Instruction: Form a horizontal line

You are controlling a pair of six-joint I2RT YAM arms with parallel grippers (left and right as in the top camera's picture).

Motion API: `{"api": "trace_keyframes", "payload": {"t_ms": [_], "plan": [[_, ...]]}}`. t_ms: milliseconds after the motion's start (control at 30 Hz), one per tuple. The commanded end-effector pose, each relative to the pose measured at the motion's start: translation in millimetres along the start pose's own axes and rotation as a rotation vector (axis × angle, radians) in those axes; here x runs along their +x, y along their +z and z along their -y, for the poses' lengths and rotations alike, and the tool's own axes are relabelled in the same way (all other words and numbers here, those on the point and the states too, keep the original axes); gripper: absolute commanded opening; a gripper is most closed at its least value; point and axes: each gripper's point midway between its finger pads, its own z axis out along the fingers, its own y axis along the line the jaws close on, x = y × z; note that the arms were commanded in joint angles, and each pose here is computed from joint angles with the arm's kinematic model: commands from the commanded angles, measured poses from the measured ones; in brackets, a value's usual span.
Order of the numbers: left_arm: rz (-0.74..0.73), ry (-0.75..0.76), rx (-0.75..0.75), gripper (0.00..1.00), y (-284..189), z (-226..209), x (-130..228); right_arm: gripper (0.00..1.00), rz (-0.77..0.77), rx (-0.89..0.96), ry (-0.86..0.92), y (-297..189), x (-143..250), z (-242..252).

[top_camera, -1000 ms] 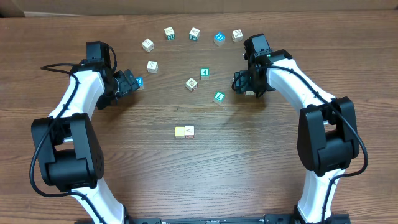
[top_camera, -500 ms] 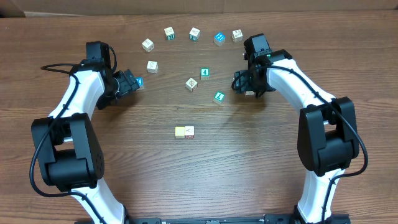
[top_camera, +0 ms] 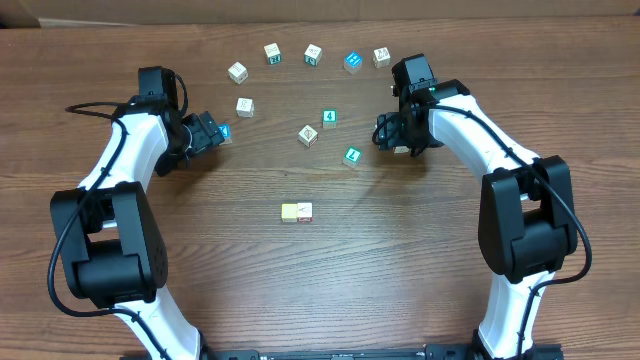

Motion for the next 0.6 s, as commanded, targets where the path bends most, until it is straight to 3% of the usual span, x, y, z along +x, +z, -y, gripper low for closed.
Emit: {"api": "trace_keyframes", "payload": {"t_ms": [0, 567], "plan": [[0.009, 0.008, -0.001, 0.99, 0.9, 3.7, -3.8, 0.81, 0.013, -0.006, 0.006, -1.2, -5.0, -1.0], [0.01, 0.008, -0.001, 1.0, 0.9, 3.7, -3.9, 0.75, -0.001, -0.003, 0.005, -1.2, -1.5, -0.2]]}}
